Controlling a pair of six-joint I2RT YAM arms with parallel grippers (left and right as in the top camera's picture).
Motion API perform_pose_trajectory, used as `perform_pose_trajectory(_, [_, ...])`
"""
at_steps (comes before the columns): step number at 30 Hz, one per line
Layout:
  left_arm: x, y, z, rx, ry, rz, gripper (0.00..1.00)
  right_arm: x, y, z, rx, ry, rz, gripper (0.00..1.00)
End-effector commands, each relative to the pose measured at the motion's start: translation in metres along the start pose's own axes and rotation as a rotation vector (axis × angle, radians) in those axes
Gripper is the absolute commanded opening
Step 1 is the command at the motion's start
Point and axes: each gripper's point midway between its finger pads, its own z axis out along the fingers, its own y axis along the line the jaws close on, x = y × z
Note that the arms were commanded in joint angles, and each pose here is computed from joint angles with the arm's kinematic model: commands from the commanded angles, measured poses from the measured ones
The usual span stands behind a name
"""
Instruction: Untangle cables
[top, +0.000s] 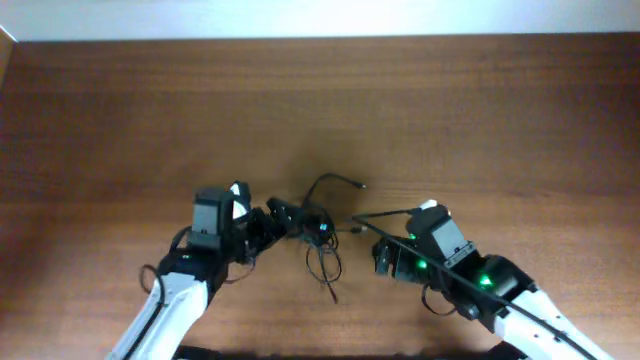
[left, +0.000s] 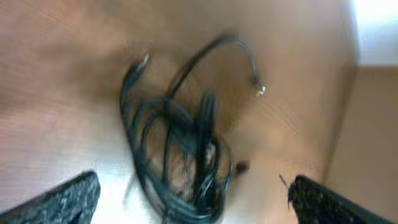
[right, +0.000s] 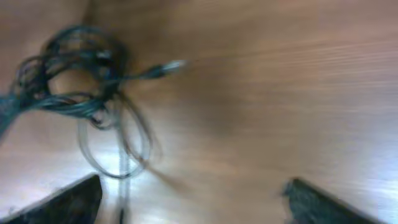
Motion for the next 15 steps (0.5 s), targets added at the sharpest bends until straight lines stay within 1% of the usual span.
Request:
perform_pose_trajectory(1, [-0.004,-0.040,-0.042,-0.022,-0.009,0.171,0.99,-0.039,0.001,-0.031,0.064,-0.176,-0.012,0.99])
perform_pose_trajectory(2, [0.006,-0.045,-0.044,-0.025,0.020,0.185,0.99,-0.041,0.002,-0.034,0.056,-0.183,-0.012,0.99])
perform_pose_trajectory(4, [0.027,-0.050,-0.036,-0.035,0.079,0.109,0.99,-0.040,0.004,-0.036,0.041,-0.184,-0.012,0.99])
perform_pose_trajectory(5, [0.033,-0.045,-0.027,-0.092,0.076,0.050,0.89,-0.037,0.007,-0.035,0.023,-0.165,-0.014,0.99])
perform_pose_trajectory(6, [0.039,-0.039,-0.019,-0.145,0.074,0.017,0.88,-0.034,0.007,-0.035,0.020,-0.148,-0.015,0.99])
perform_pose_trajectory(7, [0.049,-0.024,-0.004,-0.239,0.083,-0.025,0.88,-0.030,0.003,-0.034,0.038,-0.132,-0.015,0.99])
perform_pose_trajectory(8, [0.052,-0.013,0.004,-0.301,0.078,-0.051,0.86,-0.026,-0.001,-0.034,0.052,-0.116,-0.016,0.99])
perform_pose_trajectory(9, [0.055,-0.002,0.011,-0.347,0.084,-0.109,0.84,-0.022,-0.004,-0.034,0.067,-0.102,-0.016,0.99])
perform_pose_trajectory(10, [0.052,0.009,0.017,-0.394,0.067,-0.151,0.77,-0.020,-0.006,-0.034,0.075,-0.094,-0.016,0.99])
perform_pose_trajectory(11, [0.045,0.019,0.021,-0.439,0.020,-0.173,0.68,-0.019,-0.007,-0.034,0.079,-0.089,-0.017,0.98])
perform_pose_trajectory(12, [0.037,0.024,0.026,-0.460,-0.029,-0.191,0.51,-0.019,-0.007,-0.034,0.079,-0.089,-0.017,0.99])
perform_pose_trajectory(13, [0.027,0.014,0.030,-0.415,-0.069,-0.186,0.29,-0.019,-0.007,-0.033,0.080,-0.088,-0.017,0.99])
perform_pose_trajectory(14, [0.023,0.006,0.033,-0.379,-0.085,-0.181,0.12,-0.019,-0.008,-0.032,0.082,-0.085,-0.016,0.98])
perform_pose_trajectory(15, [0.017,-0.003,0.035,-0.336,-0.104,-0.175,0.03,-0.018,-0.007,-0.031,0.083,-0.078,-0.016,0.99])
